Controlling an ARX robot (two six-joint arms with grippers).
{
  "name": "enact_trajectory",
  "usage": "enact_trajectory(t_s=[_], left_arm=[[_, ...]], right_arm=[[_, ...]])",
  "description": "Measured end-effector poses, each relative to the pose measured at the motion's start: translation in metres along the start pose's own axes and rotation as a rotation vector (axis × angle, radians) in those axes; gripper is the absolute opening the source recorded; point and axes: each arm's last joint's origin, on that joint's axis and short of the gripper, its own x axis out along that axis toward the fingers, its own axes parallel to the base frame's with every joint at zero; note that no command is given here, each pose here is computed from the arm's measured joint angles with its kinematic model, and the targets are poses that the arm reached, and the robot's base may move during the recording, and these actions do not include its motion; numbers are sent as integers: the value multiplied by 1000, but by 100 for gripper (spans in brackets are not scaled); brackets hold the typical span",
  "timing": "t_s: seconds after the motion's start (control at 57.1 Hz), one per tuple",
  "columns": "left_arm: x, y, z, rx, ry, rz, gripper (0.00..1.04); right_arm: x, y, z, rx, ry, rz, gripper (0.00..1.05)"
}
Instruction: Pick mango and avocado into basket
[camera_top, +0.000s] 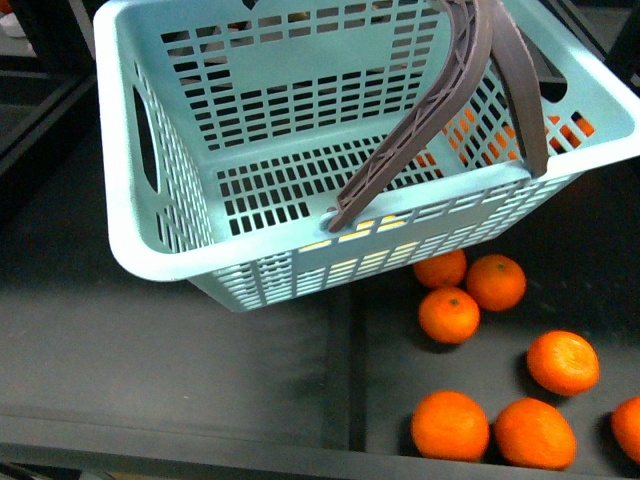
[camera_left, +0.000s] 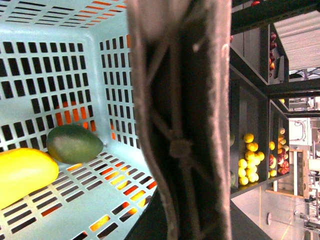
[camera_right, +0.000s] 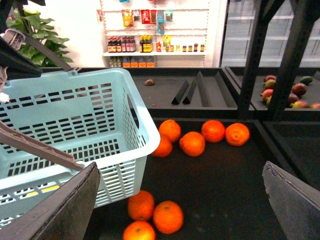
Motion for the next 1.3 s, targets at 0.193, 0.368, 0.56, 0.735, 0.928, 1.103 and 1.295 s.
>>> enact_trajectory(t_s=[0.193, 0.368, 0.56, 0.735, 0.928, 1.103, 1.295], left_arm=[[-1, 4, 5, -3, -20, 14, 6], [0, 4, 10, 77, -134, 297, 6], [-9, 17, 34, 379, -271, 815, 6], [-16, 53, 84, 157, -483, 722, 6], [3, 115, 106, -308, -667, 582, 6], [45, 147, 88, -640, -707, 453, 6], [73, 154, 84, -721, -705, 393, 6]], right_arm=[[0, 0, 0, -1, 2, 6, 97], [0, 0, 0, -1, 2, 3, 97], [0, 0, 0, -1, 2, -3, 97], [0, 0, 0, -1, 2, -3, 97], [0, 0, 0, -1, 2, 0, 97], [0, 0, 0, -1, 2, 0, 97], [0, 0, 0, -1, 2, 0, 97]])
